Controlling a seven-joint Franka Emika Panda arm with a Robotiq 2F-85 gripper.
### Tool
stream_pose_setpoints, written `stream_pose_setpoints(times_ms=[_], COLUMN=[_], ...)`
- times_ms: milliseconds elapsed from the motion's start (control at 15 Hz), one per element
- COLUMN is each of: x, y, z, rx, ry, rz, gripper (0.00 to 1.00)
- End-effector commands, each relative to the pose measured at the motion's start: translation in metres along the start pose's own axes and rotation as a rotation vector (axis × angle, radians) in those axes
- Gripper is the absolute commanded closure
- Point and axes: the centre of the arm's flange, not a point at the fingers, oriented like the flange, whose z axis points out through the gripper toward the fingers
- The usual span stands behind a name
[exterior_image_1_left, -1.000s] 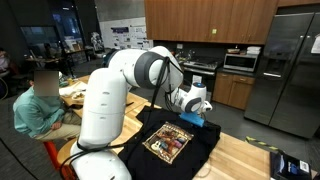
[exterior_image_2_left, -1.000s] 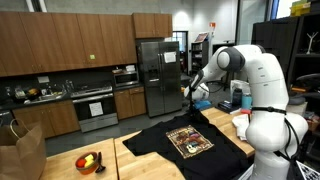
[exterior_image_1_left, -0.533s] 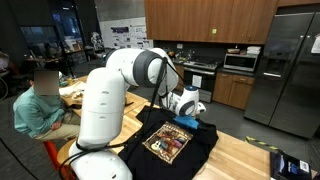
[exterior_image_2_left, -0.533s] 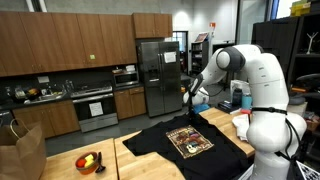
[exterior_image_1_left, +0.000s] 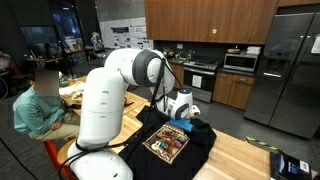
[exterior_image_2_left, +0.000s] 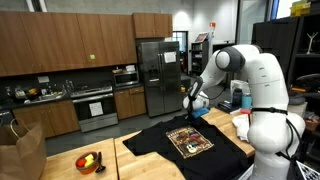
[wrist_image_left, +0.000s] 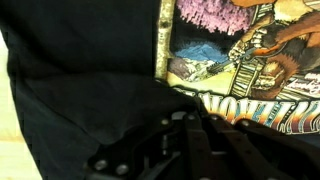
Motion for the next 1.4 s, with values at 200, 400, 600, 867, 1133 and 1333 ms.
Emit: stream_pose_setpoints(times_ms=[200, 400, 600, 867, 1133, 1333], x=[-0.007, -0.009, -0.012, -0.013, -0.015, -0.014], y=[-0.012, -0.016, -0.017, -0.013, -0.021, -0.035], z=[0.003, 0.013, 0.024, 0.026, 0.001, -0.021], rx=[-0.005, -0.015, -0.031, -0.038, -0.005, 0.029], ry=[-0.009, -0.02, -0.039, -0.05, -0.026, -0.012], rz=[0.038, 0.034, 0.023, 0.015, -0.006, -0.029], gripper=[0.99, 0.99, 0.71, 0.47, 0.21, 0.0])
